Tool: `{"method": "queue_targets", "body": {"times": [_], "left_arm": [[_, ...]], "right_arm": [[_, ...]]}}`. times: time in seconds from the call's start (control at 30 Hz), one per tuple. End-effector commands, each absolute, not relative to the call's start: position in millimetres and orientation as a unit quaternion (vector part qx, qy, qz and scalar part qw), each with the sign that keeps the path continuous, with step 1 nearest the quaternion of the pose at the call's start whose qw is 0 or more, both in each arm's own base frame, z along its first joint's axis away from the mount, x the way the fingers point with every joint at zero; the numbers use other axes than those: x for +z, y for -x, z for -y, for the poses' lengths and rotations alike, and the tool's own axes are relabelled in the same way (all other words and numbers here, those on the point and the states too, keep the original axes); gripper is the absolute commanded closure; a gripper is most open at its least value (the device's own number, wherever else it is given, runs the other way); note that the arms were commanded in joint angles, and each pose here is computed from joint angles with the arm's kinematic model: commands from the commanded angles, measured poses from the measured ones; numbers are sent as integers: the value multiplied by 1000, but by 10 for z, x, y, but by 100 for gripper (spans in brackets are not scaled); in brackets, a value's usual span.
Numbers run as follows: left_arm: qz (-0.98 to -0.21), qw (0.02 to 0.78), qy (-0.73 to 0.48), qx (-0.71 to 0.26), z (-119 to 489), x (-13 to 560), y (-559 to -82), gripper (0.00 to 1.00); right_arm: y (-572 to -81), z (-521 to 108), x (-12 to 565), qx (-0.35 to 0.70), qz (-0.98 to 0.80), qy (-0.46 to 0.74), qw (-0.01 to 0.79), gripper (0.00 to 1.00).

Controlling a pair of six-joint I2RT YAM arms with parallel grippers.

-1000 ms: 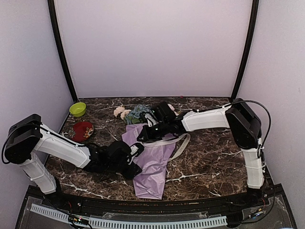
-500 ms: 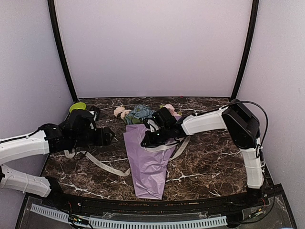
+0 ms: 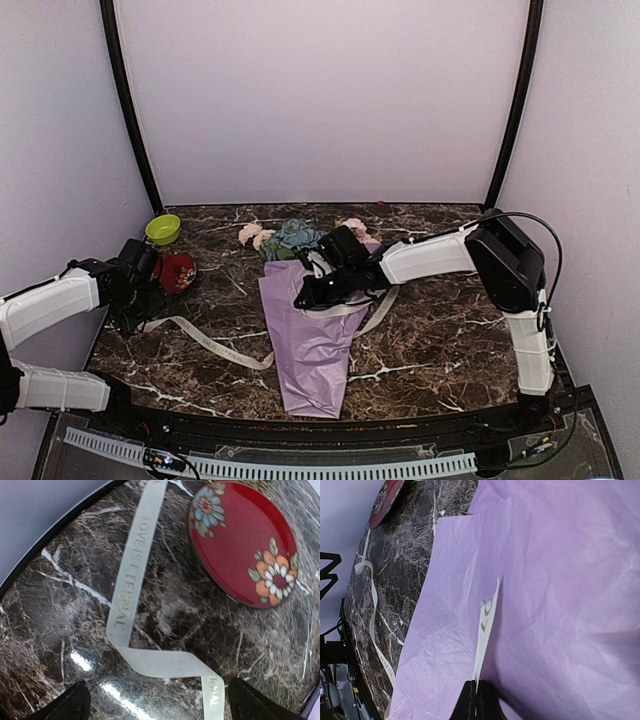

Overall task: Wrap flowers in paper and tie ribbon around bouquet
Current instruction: Pick up the left side of the ribbon at the center of the board.

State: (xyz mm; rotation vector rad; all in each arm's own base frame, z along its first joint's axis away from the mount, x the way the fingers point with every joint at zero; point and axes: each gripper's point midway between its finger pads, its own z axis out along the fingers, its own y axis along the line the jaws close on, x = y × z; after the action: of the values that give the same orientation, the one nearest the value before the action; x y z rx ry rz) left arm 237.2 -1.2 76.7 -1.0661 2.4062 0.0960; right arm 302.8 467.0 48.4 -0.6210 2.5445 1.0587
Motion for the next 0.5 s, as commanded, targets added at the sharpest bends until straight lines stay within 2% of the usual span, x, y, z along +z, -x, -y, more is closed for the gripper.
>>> {"method": "queue_targets", "body": {"times": [0.0, 0.23, 0.33, 0.47], "left_arm": [[-850, 242, 465, 52, -268, 645, -2277, 1], [-855, 165, 488, 70, -380, 219, -2226, 5], [-862, 148, 483, 40, -265, 79, -2242, 16], [-860, 123, 495, 20, -172, -56, -2153, 42]], "right_arm": [[-2990, -4695, 505, 376, -883, 229, 165, 100], [-2987, -4701, 451, 376, -883, 231, 160, 100], [-2982, -4706, 423, 376, -884, 229, 156, 100], [-2970, -4709, 428, 377, -884, 230, 153, 100]]}}
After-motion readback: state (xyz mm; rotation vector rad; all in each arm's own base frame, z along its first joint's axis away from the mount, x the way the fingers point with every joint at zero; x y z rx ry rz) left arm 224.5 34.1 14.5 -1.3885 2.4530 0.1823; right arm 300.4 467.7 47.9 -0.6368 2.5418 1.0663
